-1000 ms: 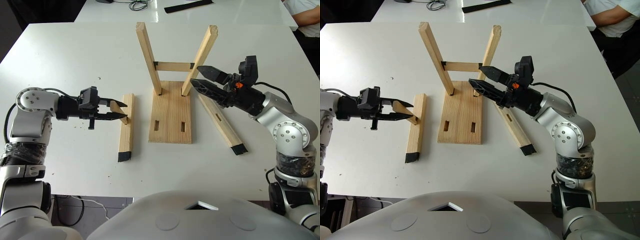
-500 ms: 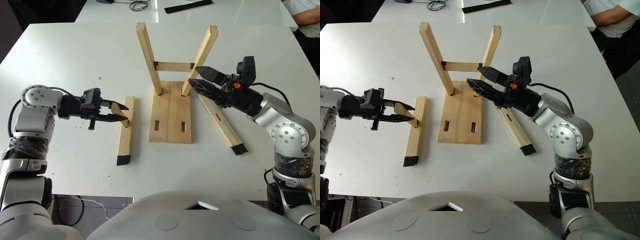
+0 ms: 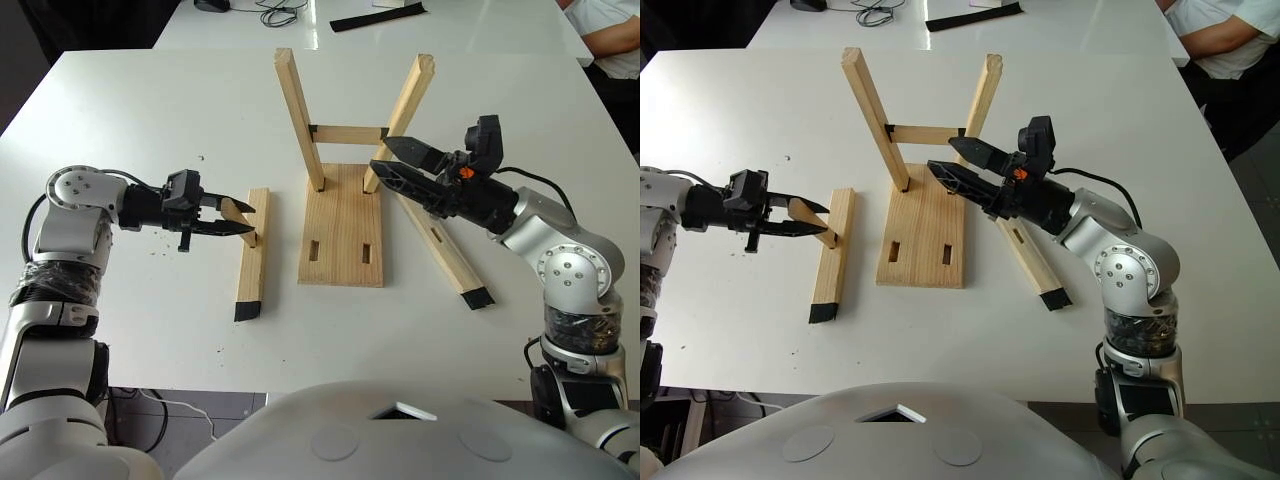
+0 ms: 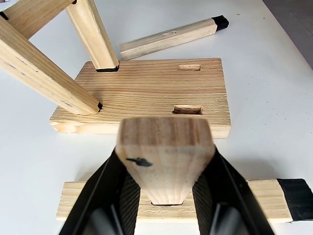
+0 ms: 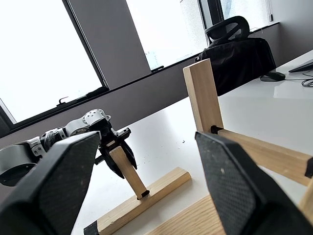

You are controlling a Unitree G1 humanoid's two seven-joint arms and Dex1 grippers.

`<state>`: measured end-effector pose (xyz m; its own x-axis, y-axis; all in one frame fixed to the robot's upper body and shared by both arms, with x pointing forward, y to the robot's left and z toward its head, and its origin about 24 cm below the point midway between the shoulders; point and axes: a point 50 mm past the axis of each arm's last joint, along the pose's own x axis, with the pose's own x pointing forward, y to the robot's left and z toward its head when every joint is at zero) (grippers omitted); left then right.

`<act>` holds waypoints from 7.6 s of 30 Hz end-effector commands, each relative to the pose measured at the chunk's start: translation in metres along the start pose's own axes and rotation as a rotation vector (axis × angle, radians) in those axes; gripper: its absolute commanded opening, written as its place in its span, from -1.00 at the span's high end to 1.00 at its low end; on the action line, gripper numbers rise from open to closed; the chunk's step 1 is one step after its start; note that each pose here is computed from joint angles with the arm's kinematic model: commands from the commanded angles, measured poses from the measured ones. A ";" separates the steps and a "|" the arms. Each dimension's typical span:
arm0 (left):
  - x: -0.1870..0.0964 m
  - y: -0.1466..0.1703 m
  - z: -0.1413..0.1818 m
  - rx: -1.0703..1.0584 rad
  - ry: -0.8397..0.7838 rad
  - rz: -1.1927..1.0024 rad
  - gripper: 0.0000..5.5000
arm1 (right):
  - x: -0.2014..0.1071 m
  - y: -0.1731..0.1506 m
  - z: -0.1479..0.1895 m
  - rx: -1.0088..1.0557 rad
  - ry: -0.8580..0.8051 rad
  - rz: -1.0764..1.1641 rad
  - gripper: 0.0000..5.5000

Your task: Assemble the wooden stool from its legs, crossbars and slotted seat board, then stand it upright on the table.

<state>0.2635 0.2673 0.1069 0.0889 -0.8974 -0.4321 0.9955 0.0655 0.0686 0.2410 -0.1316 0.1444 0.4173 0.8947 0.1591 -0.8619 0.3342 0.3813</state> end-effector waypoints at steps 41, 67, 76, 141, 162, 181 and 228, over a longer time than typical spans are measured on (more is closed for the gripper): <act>-0.007 0.004 0.010 -0.043 0.035 0.205 0.25 | -0.001 0.006 -0.023 0.084 -0.135 -0.168 -0.30; 0.011 -0.029 0.110 -0.143 -0.557 1.144 0.25 | -0.010 0.019 -0.027 0.165 -0.209 -0.260 -0.30; 0.053 -0.031 0.075 -0.413 -0.498 1.390 0.25 | -0.001 0.020 -0.024 0.176 -0.192 -0.219 -0.30; 0.099 -0.093 0.019 -1.008 -0.029 1.307 0.02 | -0.007 0.014 -0.025 0.178 -0.170 -0.286 -0.30; 0.117 -0.087 0.004 -1.032 0.171 1.272 0.02 | 0.007 0.012 -0.027 0.206 -0.143 -0.243 -0.30; 0.083 -0.079 -0.015 -0.965 0.353 1.126 0.26 | 0.017 0.018 -0.036 0.203 -0.228 -0.295 -0.30; 0.048 -0.041 0.151 -0.228 -0.992 0.336 0.26 | 0.049 0.002 0.170 -0.131 0.113 0.450 -0.30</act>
<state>0.2296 0.1639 0.2270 0.4958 -0.6789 0.5416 0.8623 0.4590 -0.2141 0.3112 -0.1374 0.2924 0.0740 0.9668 0.2444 -0.9730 0.0163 0.2304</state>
